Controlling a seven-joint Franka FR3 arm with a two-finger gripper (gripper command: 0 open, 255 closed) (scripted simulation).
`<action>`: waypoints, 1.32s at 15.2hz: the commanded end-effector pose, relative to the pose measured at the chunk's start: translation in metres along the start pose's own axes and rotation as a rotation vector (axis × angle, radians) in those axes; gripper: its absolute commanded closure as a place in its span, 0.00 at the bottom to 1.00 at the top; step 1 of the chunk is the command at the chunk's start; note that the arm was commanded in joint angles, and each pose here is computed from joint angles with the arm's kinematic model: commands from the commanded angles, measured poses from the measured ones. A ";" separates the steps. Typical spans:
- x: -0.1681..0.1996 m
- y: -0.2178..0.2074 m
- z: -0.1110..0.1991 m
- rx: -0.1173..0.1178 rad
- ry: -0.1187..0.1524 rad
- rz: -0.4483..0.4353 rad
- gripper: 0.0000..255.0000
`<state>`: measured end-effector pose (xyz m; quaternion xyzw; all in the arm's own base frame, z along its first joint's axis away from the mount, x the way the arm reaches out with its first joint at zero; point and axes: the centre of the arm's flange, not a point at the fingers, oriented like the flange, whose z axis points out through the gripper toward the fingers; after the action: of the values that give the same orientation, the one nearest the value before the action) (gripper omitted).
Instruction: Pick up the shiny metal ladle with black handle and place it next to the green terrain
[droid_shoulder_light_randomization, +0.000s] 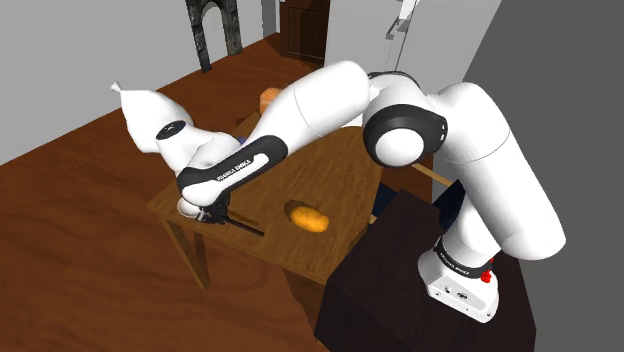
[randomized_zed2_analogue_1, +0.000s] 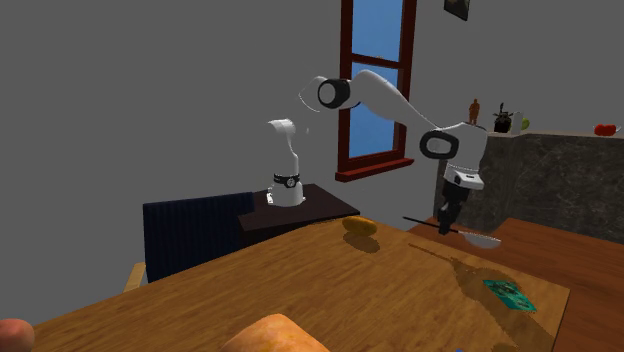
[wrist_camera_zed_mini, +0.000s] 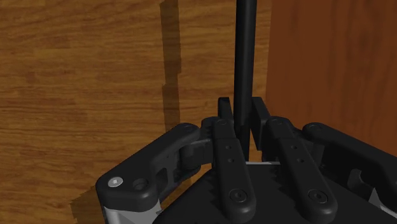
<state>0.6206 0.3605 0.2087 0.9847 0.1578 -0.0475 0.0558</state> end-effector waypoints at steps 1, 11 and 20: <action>0.000 0.000 0.011 0.000 0.001 0.000 1.00; 0.003 -0.003 0.037 0.000 0.001 0.000 1.00; 0.003 -0.003 0.037 0.000 0.001 0.000 0.00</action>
<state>0.6202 0.3598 0.1714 0.9848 0.1578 -0.0472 0.0557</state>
